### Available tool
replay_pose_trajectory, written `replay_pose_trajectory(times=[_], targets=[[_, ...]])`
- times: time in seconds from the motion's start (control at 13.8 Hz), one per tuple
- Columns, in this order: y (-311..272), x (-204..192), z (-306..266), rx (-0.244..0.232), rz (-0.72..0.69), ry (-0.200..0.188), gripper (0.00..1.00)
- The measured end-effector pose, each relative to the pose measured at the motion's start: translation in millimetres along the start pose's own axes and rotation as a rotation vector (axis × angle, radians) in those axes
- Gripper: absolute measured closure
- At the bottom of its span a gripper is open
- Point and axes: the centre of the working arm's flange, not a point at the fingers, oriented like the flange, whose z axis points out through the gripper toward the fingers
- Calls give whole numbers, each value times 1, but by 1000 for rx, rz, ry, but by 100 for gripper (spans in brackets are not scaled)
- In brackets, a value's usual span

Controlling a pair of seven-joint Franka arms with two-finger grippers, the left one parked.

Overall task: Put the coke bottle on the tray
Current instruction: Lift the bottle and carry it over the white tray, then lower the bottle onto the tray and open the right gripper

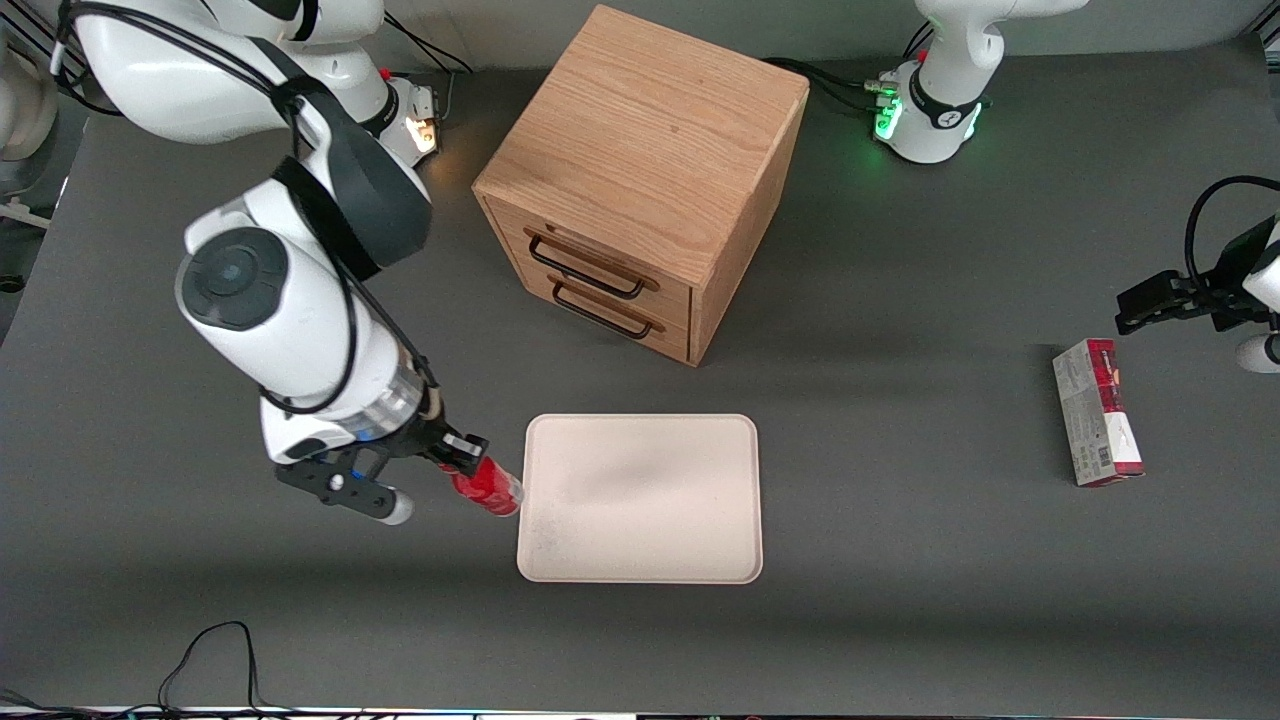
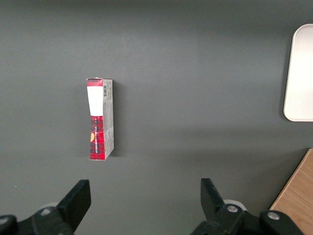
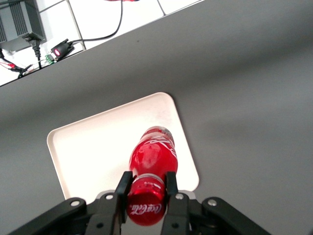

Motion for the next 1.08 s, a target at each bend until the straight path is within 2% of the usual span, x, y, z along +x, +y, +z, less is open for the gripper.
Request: replay_pose_trajectory(times=[0.29, 0.43, 0.58, 0.8, 0.87, 1.08], targets=[[-14, -1, 96, -39, -65, 47, 68], [-21, -10, 144, -49, -100, 48, 68], [-23, -14, 164, -40, -112, 45, 68], [-20, -11, 166, -42, -110, 50, 68], [-19, -10, 167, -51, -116, 57, 63], [-20, -11, 170, -61, -142, 93, 33]])
